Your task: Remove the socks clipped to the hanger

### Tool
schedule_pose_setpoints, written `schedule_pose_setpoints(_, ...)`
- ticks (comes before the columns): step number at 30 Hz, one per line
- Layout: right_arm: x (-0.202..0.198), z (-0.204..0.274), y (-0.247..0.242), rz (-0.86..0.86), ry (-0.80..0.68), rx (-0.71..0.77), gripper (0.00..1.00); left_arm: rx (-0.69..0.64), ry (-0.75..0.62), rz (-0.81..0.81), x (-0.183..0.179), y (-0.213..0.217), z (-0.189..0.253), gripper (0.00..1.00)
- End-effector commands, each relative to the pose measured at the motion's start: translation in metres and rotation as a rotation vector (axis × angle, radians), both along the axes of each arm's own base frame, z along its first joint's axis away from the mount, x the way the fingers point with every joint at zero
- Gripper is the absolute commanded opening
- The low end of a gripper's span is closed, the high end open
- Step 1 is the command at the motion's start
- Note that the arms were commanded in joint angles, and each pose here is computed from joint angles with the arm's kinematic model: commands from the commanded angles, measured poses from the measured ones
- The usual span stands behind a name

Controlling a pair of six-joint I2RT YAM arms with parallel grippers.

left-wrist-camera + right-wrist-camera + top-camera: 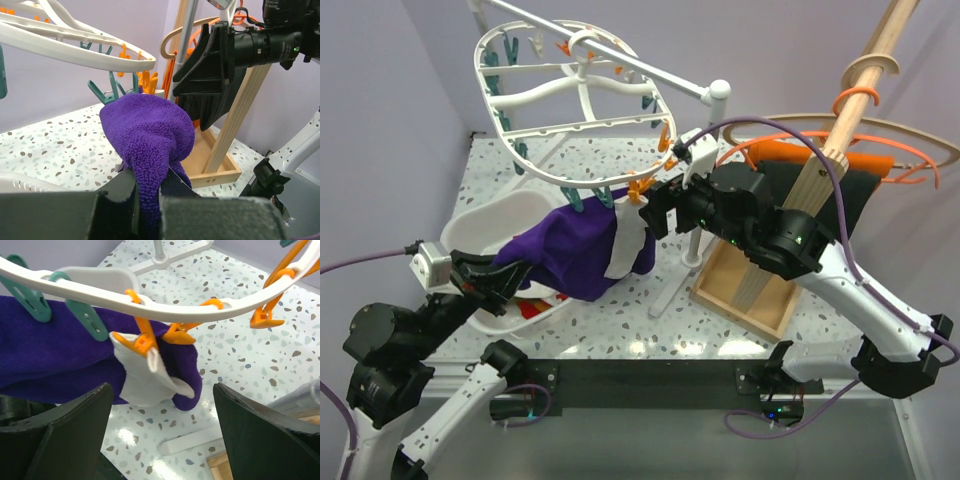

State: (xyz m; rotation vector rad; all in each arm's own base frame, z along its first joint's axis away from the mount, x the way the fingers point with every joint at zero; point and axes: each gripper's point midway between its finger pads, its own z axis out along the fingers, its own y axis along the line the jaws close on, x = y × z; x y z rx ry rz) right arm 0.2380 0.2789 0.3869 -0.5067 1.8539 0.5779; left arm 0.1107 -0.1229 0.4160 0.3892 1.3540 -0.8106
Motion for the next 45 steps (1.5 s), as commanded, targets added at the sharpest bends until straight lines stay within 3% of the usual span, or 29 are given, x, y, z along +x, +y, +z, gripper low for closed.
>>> schedule_pose_setpoints(1, 0.008, -0.010, -0.001, 0.076, -0.014, -0.018, 0.85, -0.006, -0.013, -0.004, 0.005, -0.004, 0.006, 0.00)
schedule_pose_setpoints(7, -0.005, -0.027, 0.016, 0.283, -0.043, 0.016, 0.80, -0.007, 0.007, -0.052, 0.007, -0.015, -0.002, 0.00)
schedule_pose_setpoints(14, 0.005, -0.043, 0.023, 0.322, -0.066, 0.003, 0.67, -0.007, 0.011, -0.075, 0.006, -0.019, -0.004, 0.00)
schedule_pose_setpoints(17, 0.014, -0.051, 0.023, 0.313, -0.056, -0.010, 0.56, -0.001, 0.013, -0.086, 0.005, -0.020, -0.006, 0.00)
schedule_pose_setpoints(20, 0.018, -0.054, 0.027, 0.311, -0.044, -0.013, 0.37, 0.011, 0.021, -0.099, 0.007, -0.024, -0.010, 0.00)
schedule_pose_setpoints(22, 0.020, -0.056, 0.028, 0.306, -0.037, -0.012, 0.18, 0.012, 0.034, -0.117, 0.009, -0.028, -0.015, 0.00)
schedule_pose_setpoints(23, 0.021, -0.055, 0.028, 0.296, -0.032, -0.004, 0.14, 0.021, 0.056, -0.142, 0.010, -0.034, -0.026, 0.00)
schedule_pose_setpoints(24, 0.023, -0.052, 0.028, 0.287, -0.030, 0.006, 0.00, 0.003, 0.057, -0.161, 0.011, -0.038, -0.027, 0.00)
schedule_pose_setpoints(29, 0.006, -0.032, 0.036, 0.336, 0.016, 0.101, 0.00, -0.025, 0.148, -0.188, 0.033, -0.057, -0.079, 0.00)
schedule_pose_setpoints(37, -0.015, -0.004, 0.032, 0.357, 0.089, 0.187, 0.00, 0.050, 0.277, -0.266, 0.058, -0.086, -0.138, 0.50)
schedule_pose_setpoints(41, -0.017, 0.003, 0.031, 0.342, 0.109, 0.211, 0.00, 0.046, 0.255, -0.299, 0.057, -0.092, -0.134, 0.75)
schedule_pose_setpoints(43, -0.018, 0.007, 0.033, 0.343, 0.123, 0.231, 0.00, 0.043, 0.221, -0.294, 0.055, -0.089, -0.125, 0.95)
schedule_pose_setpoints(45, -0.020, 0.008, 0.035, 0.355, 0.131, 0.244, 0.00, 0.056, 0.202, -0.300, 0.053, -0.088, -0.123, 1.00)
